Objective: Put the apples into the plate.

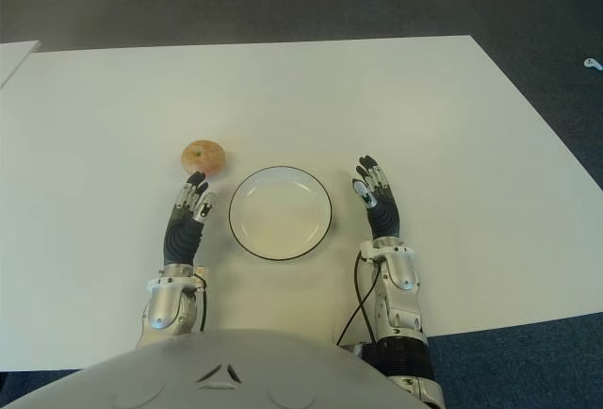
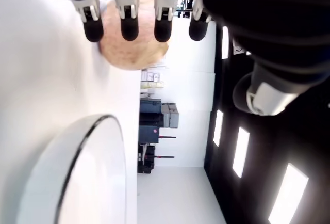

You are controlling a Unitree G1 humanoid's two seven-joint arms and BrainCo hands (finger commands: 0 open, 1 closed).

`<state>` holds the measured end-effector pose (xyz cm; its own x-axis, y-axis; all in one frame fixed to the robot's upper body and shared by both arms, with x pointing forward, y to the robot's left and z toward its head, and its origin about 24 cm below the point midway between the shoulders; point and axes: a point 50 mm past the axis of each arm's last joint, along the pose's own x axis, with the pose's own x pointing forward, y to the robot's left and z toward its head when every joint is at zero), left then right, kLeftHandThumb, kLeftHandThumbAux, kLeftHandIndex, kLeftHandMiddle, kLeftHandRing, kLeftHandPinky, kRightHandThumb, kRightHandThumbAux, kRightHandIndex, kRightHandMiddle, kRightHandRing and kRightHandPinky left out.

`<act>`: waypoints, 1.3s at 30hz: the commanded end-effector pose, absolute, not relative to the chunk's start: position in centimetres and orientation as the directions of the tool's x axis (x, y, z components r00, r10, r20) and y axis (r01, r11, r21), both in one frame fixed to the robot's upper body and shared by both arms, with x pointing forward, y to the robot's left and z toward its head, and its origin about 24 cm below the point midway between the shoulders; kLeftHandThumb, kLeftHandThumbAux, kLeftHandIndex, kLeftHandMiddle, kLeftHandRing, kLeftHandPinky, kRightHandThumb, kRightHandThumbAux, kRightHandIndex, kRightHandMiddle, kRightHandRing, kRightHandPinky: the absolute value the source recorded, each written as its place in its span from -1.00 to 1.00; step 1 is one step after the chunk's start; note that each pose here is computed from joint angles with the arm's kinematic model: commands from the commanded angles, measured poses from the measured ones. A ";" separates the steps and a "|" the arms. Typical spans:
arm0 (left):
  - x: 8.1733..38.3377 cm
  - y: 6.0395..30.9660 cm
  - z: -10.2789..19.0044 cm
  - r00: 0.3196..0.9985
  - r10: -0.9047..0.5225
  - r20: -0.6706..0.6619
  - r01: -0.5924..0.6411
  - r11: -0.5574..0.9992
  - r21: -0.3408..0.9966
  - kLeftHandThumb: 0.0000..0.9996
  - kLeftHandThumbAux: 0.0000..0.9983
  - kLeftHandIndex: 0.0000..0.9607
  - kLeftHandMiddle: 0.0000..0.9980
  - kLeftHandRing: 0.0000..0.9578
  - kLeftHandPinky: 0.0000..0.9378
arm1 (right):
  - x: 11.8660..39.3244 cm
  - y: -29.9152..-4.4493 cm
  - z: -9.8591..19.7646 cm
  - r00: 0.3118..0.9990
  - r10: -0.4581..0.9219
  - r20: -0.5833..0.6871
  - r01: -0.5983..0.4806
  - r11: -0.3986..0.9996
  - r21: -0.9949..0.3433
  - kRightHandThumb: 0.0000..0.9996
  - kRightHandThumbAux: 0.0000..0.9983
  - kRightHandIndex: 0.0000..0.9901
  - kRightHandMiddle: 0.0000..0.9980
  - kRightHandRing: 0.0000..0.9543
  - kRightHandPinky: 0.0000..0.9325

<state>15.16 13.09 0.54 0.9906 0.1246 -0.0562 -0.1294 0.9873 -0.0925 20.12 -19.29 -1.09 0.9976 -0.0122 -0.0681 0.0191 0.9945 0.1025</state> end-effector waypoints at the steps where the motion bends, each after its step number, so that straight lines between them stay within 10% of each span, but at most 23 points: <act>1: 15.9 13.6 1.7 0.989 0.144 0.020 -0.139 0.977 -0.161 -1.00 -0.06 -1.00 -1.00 -1.00 -1.00 | 19.2 -19.3 -2.8 0.987 -0.011 -0.163 0.027 0.995 0.099 -0.81 -0.05 -1.00 -1.00 -1.00 -1.00; 12: 18.1 14.8 5.8 0.964 0.195 0.182 -0.246 0.913 0.326 -0.81 0.01 -0.96 -1.00 -1.00 -1.00 | 19.5 -19.3 -3.2 0.984 0.007 -0.176 0.010 0.995 0.097 -0.77 -0.04 -1.00 -1.00 -1.00 -1.00; 22: 21.1 16.4 6.9 0.979 0.011 0.204 -0.187 0.452 0.872 -0.61 0.00 -0.93 -1.00 -1.00 -1.00 | 19.7 -18.7 -3.5 0.985 -0.002 -0.173 0.020 0.995 0.100 -0.76 -0.02 -1.00 -1.00 -1.00 -1.00; 39: 27.1 18.0 9.1 0.984 -0.133 0.120 -0.130 -0.067 0.989 -0.39 -0.24 -0.89 -1.00 -1.00 -1.00 | 19.4 -18.1 -3.8 0.982 0.032 -0.184 -0.013 0.994 0.104 -0.73 0.05 -1.00 -1.00 -1.00 -1.00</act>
